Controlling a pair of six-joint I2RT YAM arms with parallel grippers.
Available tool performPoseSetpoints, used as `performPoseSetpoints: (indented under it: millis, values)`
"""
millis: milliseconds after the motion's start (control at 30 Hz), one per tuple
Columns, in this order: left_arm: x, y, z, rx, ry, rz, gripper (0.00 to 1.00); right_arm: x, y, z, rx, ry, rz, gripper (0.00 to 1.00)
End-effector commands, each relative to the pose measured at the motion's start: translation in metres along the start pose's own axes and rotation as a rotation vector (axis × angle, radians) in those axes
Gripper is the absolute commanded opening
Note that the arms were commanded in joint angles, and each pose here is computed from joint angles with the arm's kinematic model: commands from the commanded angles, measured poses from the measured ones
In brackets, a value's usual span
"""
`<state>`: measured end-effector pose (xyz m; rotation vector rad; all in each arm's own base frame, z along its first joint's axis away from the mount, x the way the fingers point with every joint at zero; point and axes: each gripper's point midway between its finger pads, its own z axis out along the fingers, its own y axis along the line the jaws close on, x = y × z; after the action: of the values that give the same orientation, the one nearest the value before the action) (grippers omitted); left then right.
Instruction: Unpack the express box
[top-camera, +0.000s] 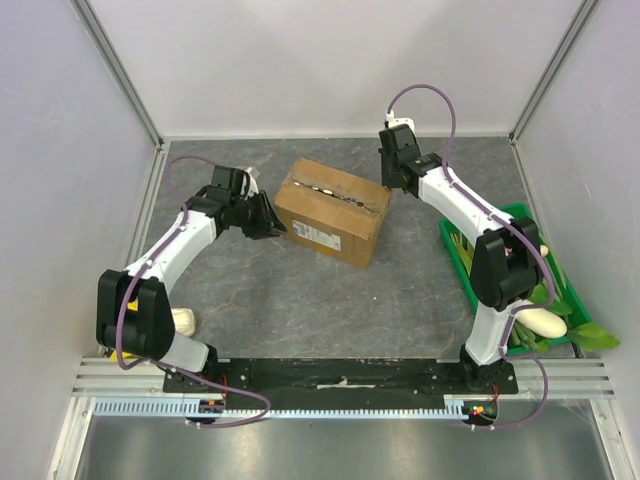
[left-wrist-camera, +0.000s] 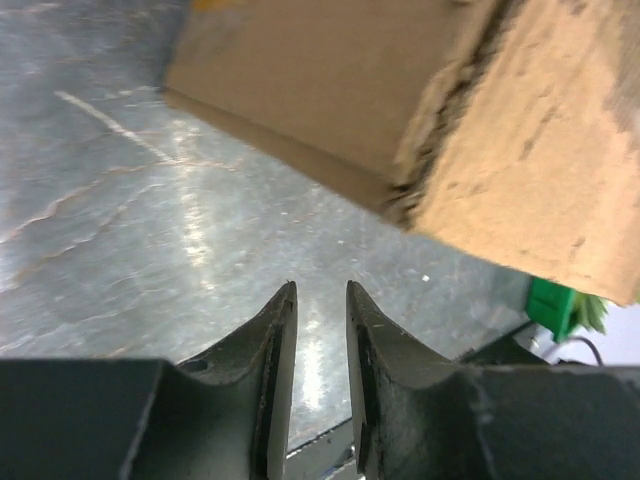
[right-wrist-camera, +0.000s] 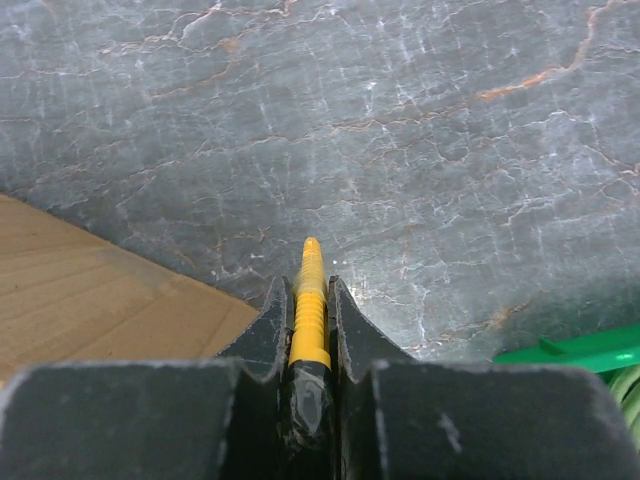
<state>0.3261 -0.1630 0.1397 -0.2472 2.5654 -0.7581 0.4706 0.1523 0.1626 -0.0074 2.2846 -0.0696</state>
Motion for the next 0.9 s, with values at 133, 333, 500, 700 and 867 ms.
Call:
performPoseSetpoints:
  millis: [133,333,500,700,867]
  values:
    - [-0.030,-0.056,0.021,0.264,-0.002,0.009,0.34,0.021,0.028,-0.021,-0.139,0.021,-0.037,0.00]
    - [-0.064,-0.064,0.032,0.254,-0.045,0.032,0.34,0.049,0.031,-0.044,-0.156,0.049,-0.020,0.00]
    - [-0.081,-0.069,0.039,0.267,-0.056,0.024,0.34,0.067,0.047,-0.069,-0.218,0.055,-0.025,0.00]
    - [-0.091,-0.072,0.045,0.321,-0.042,0.030,0.36,0.087,0.088,-0.088,-0.305,0.072,-0.078,0.00]
    - [-0.108,-0.056,0.040,0.268,-0.086,0.014,0.36,0.094,0.109,-0.097,-0.330,0.082,-0.082,0.00]
